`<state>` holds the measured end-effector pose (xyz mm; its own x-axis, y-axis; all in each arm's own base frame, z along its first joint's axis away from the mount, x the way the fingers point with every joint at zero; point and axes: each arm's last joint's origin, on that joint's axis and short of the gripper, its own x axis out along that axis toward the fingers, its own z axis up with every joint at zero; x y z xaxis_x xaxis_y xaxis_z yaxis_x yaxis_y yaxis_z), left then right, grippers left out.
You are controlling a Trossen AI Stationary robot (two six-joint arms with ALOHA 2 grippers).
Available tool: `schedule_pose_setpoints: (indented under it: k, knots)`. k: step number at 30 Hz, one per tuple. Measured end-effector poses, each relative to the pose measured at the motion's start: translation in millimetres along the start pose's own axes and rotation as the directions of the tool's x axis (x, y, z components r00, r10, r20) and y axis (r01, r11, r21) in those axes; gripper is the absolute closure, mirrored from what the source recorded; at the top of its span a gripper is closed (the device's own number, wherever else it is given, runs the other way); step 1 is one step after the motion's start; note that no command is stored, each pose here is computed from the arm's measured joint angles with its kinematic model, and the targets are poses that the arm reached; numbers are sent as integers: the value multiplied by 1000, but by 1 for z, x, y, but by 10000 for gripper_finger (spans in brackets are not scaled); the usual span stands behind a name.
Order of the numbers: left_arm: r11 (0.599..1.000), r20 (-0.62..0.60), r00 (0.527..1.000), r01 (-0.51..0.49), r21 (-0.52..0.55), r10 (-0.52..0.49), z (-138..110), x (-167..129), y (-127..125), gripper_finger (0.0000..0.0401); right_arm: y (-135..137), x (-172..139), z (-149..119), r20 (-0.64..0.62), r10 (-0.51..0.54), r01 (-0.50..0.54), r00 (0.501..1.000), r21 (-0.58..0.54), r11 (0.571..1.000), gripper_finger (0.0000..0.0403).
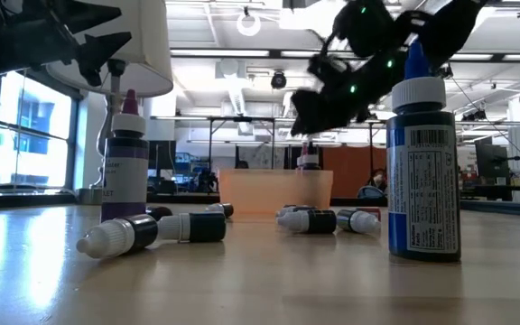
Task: Pick & Place food coloring
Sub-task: Put the large black food coloring bottle into the bin, then put the large violet food coloring bottle into the bin
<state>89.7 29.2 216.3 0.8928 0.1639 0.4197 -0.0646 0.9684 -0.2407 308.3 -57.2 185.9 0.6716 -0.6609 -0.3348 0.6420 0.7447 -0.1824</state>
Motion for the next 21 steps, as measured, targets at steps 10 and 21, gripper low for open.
schedule_pose_setpoints:
  k: [10, 21]
  knots:
    - [997, -19, 997, 73, 1, -73, 3, 1, -3, 185, -5, -77, 62, 268, 232, -255, 935, 56, 965, 257]
    - [972, -206, 950, 228, -57, -235, 28, 23, -15, 185, 24, -128, 59, 235, 544, -551, 805, -44, 833, 269]
